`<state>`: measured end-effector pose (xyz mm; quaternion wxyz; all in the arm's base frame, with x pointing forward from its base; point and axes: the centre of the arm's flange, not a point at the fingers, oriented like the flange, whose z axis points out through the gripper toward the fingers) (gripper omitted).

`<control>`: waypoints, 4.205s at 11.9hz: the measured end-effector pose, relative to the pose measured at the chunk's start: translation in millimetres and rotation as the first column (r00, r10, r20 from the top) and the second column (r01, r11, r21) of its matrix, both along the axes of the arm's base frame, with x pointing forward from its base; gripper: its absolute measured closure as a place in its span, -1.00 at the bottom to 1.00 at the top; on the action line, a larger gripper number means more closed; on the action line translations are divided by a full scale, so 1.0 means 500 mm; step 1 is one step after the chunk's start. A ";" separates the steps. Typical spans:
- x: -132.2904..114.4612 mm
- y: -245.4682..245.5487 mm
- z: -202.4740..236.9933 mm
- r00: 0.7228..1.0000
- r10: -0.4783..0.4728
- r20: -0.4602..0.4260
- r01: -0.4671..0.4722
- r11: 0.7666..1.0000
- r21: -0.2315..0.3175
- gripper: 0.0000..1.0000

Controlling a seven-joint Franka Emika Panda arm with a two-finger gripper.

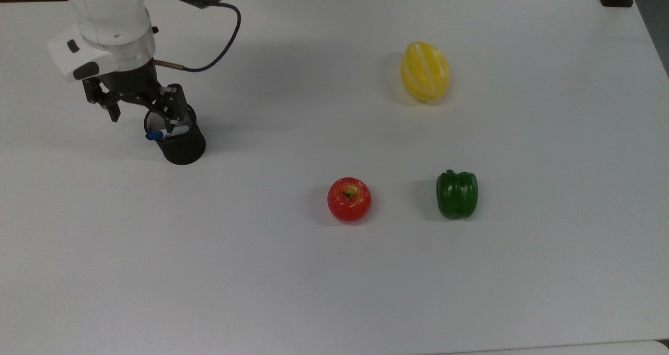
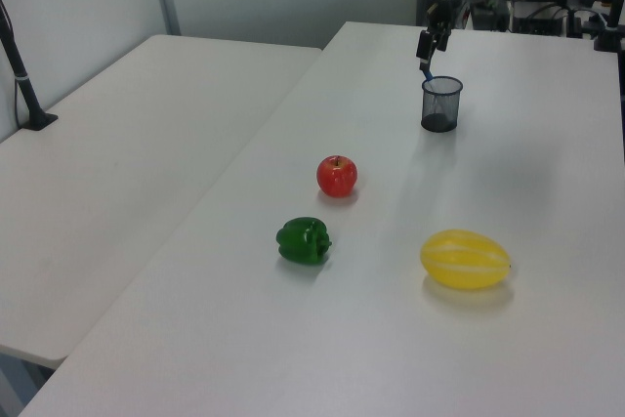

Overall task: Take marker pen
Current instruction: 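Move the gripper over the black mesh cup and lower onto the marker, then close the gripper on the blue-capped marker inside the cup, then lift the marker up out of the mesh cup, then carry the marker toward the yellow fruit and lower it to the table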

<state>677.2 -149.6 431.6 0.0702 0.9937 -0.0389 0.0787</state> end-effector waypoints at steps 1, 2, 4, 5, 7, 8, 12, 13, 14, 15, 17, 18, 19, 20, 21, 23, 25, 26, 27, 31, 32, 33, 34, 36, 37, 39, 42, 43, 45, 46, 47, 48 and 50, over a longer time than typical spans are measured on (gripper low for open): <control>0.003 -0.001 -0.009 1.000 -0.005 0.004 0.005 1.000 0.001 -0.88; 0.007 -0.002 -0.014 1.000 -0.019 0.015 0.019 1.000 0.002 -0.75; 0.011 -0.002 -0.017 0.997 -0.065 0.037 0.065 0.998 0.010 -0.67; 0.012 -0.002 -0.019 0.995 -0.091 0.043 0.091 0.996 0.015 -0.67; 0.012 -0.002 -0.028 0.985 -0.167 0.050 0.166 0.986 0.031 -0.52; 0.010 -0.001 -0.035 0.981 -0.190 0.046 0.189 0.981 0.036 -0.50; 0.008 0.001 -0.044 0.969 -0.244 0.043 0.242 0.969 0.048 -0.04; 0.008 0.003 -0.046 0.966 -0.255 0.043 0.253 0.966 0.050 0.17; 0.008 0.006 -0.046 0.965 -0.259 0.043 0.257 0.965 0.051 0.19; 0.008 0.008 -0.047 0.965 -0.260 0.043 0.258 0.965 0.052 0.24; 0.009 0.009 -0.046 0.964 -0.263 0.044 0.260 0.964 0.053 0.44; 0.009 0.009 -0.046 0.963 -0.265 0.045 0.262 0.964 0.053 0.52; 0.009 0.009 -0.044 0.963 -0.266 0.048 0.263 0.963 0.054 0.54; 0.010 0.010 -0.042 0.962 -0.267 0.051 0.264 0.963 0.055 0.58; 0.010 0.011 -0.040 0.962 -0.267 0.053 0.264 0.963 0.056 0.62; 0.010 0.012 -0.037 0.962 -0.266 0.055 0.263 0.963 0.056 0.62; 0.011 0.014 -0.033 0.962 -0.266 0.059 0.263 0.963 0.057 0.62; 0.011 0.015 -0.027 0.962 -0.265 0.064 0.261 0.963 0.058 0.62; 0.011 0.018 -0.017 0.962 -0.263 0.071 0.260 0.964 0.060 0.62; 0.002 0.022 0.072 0.956 -0.260 0.137 0.254 0.965 0.065 0.62; -0.003 0.024 0.097 0.953 -0.260 0.155 0.253 0.965 0.068 0.62; -0.010 0.026 0.139 0.947 -0.260 0.187 0.251 0.965 0.072 0.62; -0.018 0.028 0.182 0.941 -0.258 0.219 0.248 0.966 0.074 0.62; -0.037 0.034 0.250 0.929 -0.257 0.267 0.244 0.966 0.082 0.62; -0.042 0.035 0.263 0.926 -0.259 0.276 0.244 0.966 0.087 0.62; -0.041 0.055 0.271 0.927 -0.250 0.281 0.230 0.968 0.101 0.62; -0.033 0.180 0.261 0.953 -0.202 0.228 0.176 0.976 0.131 0.62; -0.034 0.237 0.257 0.964 -0.172 0.203 0.145 0.979 0.141 0.62; -0.038 0.335 0.252 0.979 -0.108 0.173 0.082 0.985 0.152 0.62; -0.047 0.396 0.244 0.988 -0.065 0.139 0.044 0.987 0.152 0.62; -0.058 0.446 0.236 0.994 -0.029 0.103 0.014 0.989 0.148 0.62; -0.070 0.488 0.227 0.998 0.002 0.065 -0.011 0.990 0.142 0.62; -0.094 0.544 0.210 0.999 0.046 -0.014 -0.044 0.991 0.127 0.62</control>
